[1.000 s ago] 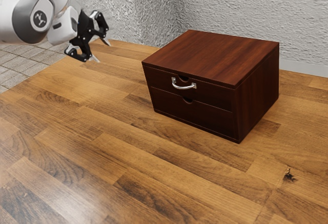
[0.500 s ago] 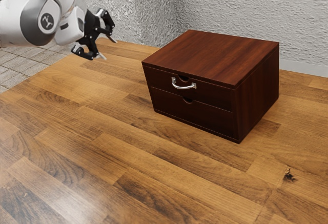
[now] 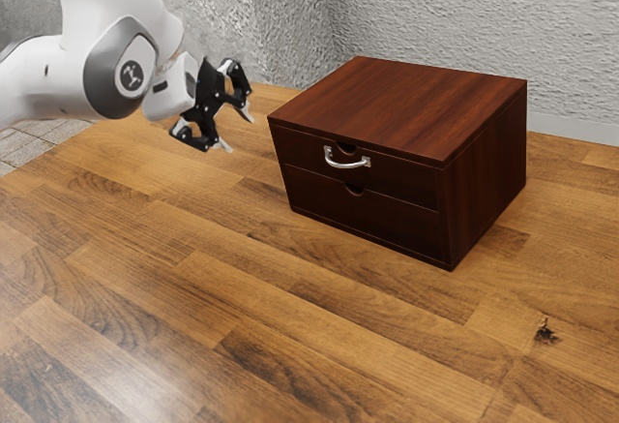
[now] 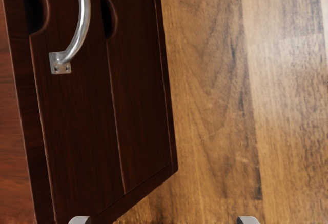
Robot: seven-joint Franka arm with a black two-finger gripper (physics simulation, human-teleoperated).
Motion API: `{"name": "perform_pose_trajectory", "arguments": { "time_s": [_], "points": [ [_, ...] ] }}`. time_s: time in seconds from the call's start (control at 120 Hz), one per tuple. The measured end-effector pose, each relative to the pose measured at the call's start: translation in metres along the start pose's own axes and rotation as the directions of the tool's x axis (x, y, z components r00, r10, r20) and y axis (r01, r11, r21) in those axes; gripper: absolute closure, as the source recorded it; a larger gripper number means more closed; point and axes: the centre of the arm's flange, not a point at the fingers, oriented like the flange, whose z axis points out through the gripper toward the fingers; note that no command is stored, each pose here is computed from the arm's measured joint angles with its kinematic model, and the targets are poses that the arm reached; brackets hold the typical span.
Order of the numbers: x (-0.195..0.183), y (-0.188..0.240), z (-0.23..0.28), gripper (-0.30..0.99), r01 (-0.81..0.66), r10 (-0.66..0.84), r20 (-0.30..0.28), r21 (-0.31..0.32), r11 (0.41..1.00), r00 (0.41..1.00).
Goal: Pull the drawer handle with one arm to open the drawer
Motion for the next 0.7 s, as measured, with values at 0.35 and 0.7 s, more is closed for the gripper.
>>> {"name": "perform_pose_trajectory", "arguments": {
  "time_s": [0.35, 0.7],
  "points": [
    [0.017, -0.012, -0.001, 0.35, -0.031, 0.031, -0.001, 0.041, 0.999, 1.0],
    [0.037, -0.023, 0.027, 0.35, -0.054, 0.055, -0.024, 0.039, 0.998, 0.998]
  ]
}}
